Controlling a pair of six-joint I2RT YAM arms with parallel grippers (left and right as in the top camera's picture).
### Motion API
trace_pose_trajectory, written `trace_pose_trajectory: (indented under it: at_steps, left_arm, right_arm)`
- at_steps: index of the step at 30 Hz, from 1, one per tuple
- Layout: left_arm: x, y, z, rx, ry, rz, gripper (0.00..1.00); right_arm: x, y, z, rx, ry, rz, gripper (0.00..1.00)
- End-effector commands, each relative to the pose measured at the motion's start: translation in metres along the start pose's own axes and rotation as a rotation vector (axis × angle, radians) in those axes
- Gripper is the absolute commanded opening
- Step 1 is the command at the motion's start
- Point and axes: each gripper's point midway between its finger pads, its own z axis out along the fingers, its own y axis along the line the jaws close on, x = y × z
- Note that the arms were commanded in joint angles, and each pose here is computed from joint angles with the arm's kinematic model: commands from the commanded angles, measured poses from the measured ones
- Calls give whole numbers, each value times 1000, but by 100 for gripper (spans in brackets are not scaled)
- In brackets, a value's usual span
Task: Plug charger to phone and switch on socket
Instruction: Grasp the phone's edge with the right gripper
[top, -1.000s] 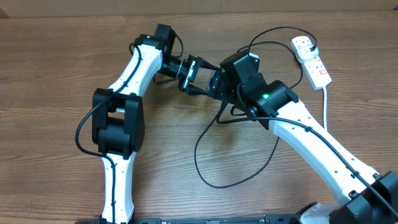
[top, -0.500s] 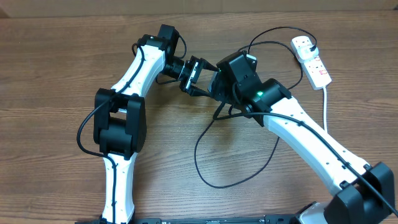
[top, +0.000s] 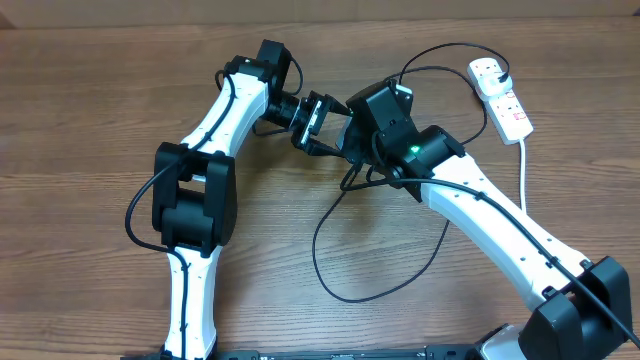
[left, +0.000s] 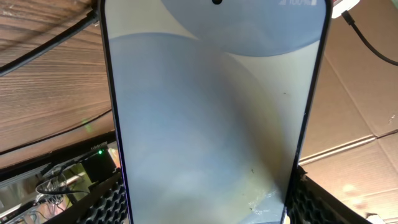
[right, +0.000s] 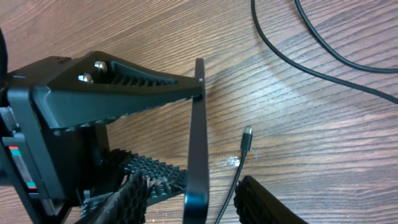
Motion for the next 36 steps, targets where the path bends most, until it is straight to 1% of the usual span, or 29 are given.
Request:
trace_pose_trajectory:
  at_steps: [1, 4, 6, 16, 21, 25, 27, 36]
  left_arm:
    - [10, -10, 3, 14, 27, 37, 54]
    - [10, -10, 3, 14, 28, 37, 54]
    - [11, -10, 3, 16, 32, 37, 54]
    - [12, -10, 3, 17, 35, 66, 54]
    - [13, -11, 3, 23, 43, 73, 53]
    - [14, -12, 3, 27, 50, 75, 54]
    - [14, -12, 3, 27, 49, 76, 54]
    - [14, -12, 3, 27, 49, 83, 54]
  right_arm:
    - [-11, 5, -4, -5, -34, 1, 45]
    - [-11, 6, -4, -6, -35, 2, 45]
    - [-11, 6, -4, -6, -35, 2, 42]
    - [-10, 6, -4, -9, -33, 2, 39]
    - [-10, 6, -4, -8, -33, 2, 34]
    - [-10, 6, -3, -8, -32, 2, 33]
    - [-10, 6, -2, -6, -30, 1, 31]
    - [-2, 5, 7, 2, 3, -4, 25]
